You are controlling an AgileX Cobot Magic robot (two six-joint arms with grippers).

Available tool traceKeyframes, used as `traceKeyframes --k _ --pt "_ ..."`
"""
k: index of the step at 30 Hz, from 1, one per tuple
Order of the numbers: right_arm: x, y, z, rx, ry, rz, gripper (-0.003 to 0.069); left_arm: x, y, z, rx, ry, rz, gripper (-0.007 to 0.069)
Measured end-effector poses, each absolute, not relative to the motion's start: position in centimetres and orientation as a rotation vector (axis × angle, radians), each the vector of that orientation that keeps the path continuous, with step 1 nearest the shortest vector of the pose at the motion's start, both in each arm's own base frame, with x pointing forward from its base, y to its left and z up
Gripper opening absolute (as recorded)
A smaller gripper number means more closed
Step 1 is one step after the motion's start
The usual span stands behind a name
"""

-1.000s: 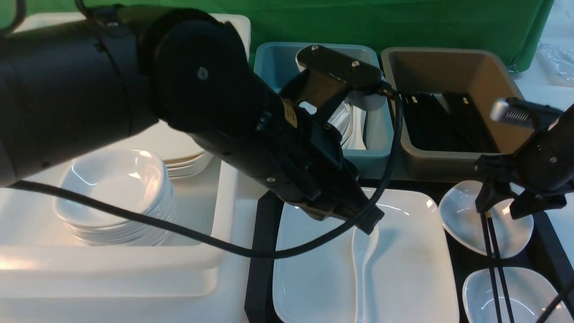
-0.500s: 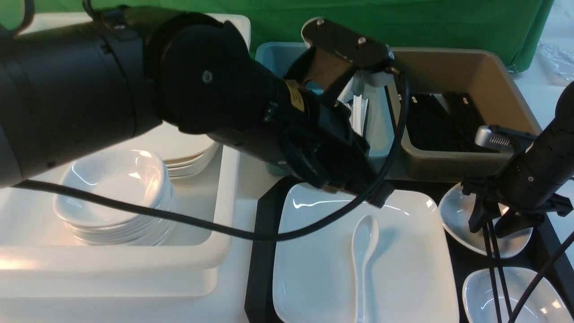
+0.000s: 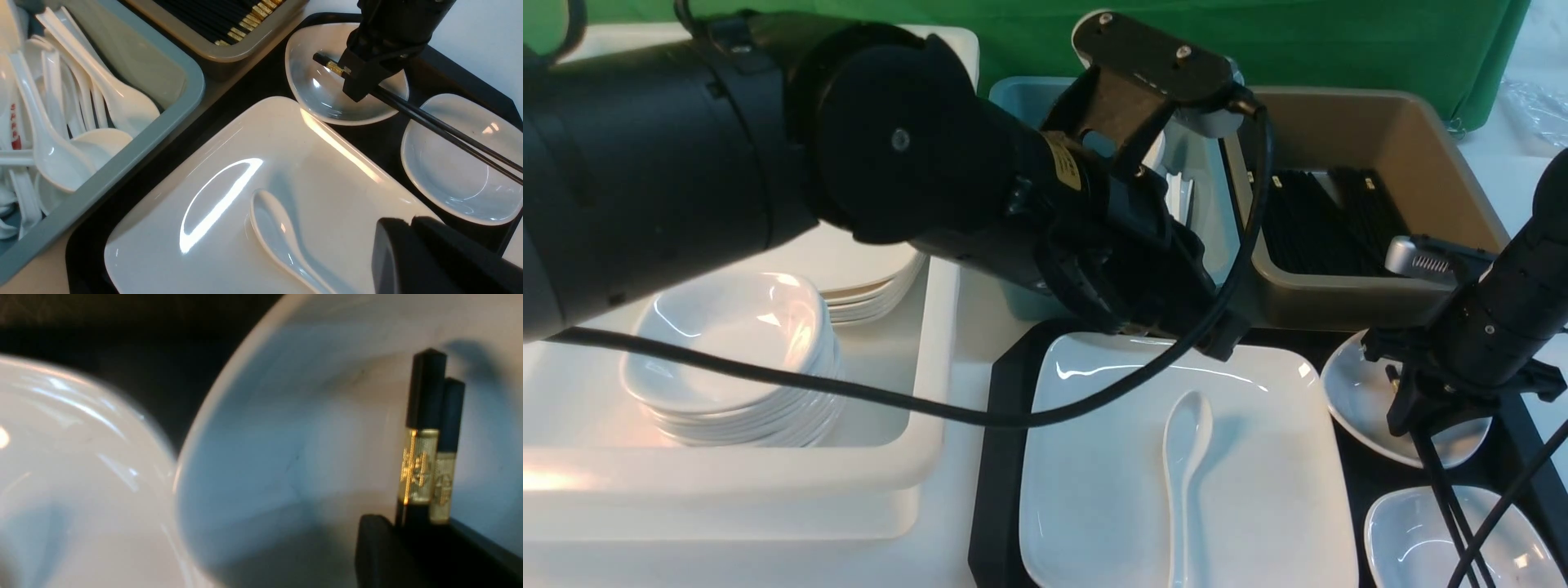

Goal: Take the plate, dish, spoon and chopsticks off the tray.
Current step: Use the right arm to grab a pair of chopsticks from the plate, then use the right arm to put the chopsticks into the small storage box on the right

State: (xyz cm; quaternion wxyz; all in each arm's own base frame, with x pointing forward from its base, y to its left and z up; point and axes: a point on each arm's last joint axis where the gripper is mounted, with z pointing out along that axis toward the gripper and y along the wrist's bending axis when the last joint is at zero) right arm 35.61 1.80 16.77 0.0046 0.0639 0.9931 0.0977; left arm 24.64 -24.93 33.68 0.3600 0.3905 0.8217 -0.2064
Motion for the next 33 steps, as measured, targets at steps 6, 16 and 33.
traceKeyframes --k 6,16,33 --pt "34.1 3.1 20.9 0.053 3.069 0.319 0.0155 24.7 -25.0 33.7 1.003 2.113 -0.532 0.0011" --pt "34.3 4.6 33.1 -0.053 2.522 0.313 0.0155 26.7 -25.3 36.4 0.824 1.791 -0.49 0.0013" --pt "45.6 3.7 32.7 0.092 1.78 0.184 0.0155 29.2 -23.1 37.7 0.624 1.7 -0.474 0.0013"
